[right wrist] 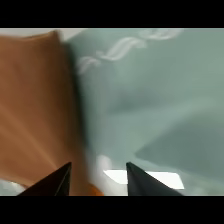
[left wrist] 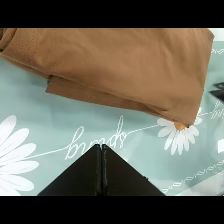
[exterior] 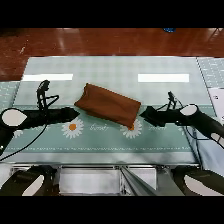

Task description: Fold the shirts.

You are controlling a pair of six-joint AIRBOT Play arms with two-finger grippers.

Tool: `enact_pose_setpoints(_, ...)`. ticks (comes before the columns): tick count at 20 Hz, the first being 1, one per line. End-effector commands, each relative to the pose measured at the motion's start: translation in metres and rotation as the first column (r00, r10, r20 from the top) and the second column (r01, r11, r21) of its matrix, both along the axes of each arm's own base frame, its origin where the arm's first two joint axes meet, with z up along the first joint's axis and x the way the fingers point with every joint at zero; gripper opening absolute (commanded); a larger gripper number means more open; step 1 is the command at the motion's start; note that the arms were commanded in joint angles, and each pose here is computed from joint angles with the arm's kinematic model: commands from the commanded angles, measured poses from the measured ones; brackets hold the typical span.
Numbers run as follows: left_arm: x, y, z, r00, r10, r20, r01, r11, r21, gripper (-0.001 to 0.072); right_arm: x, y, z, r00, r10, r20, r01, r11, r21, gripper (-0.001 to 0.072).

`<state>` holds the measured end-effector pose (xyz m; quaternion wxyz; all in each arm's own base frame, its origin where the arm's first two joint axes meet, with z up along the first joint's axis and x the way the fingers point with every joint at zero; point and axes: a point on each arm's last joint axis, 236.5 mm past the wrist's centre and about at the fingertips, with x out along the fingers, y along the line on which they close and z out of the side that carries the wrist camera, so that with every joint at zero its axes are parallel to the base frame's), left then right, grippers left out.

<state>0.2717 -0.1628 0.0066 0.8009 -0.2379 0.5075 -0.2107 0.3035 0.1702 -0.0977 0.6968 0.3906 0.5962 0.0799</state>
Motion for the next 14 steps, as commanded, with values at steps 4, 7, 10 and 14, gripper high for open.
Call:
enact_pose_setpoints(4,-0.003,-0.001,-0.001,1.0,-0.008,-0.01,0.008,1.0,0.0,0.0021,0.038,0.059,0.001,0.991,0.125,0.043,-0.129,0.985,0.117,0.029)
enact_pose_setpoints(7,-0.002,0.0,-0.002,1.0,-0.006,-0.011,0.006,1.0,0.001,0.0022,0.048,0.09,0.025,0.953,0.27,0.137,-0.287,0.949,0.132,0.0021)
enact_pose_setpoints(10,-0.002,0.0,-0.005,1.0,-0.006,-0.022,0.006,1.0,0.002,0.0022,0.073,0.098,0.064,0.873,0.398,0.282,-0.416,0.909,0.004,0.0021)
enact_pose_setpoints(14,-0.003,-0.001,-0.006,1.0,-0.008,-0.027,0.008,1.0,0.002,0.0022,0.135,0.084,0.163,0.821,0.374,0.432,-0.373,0.923,-0.091,0.0021)
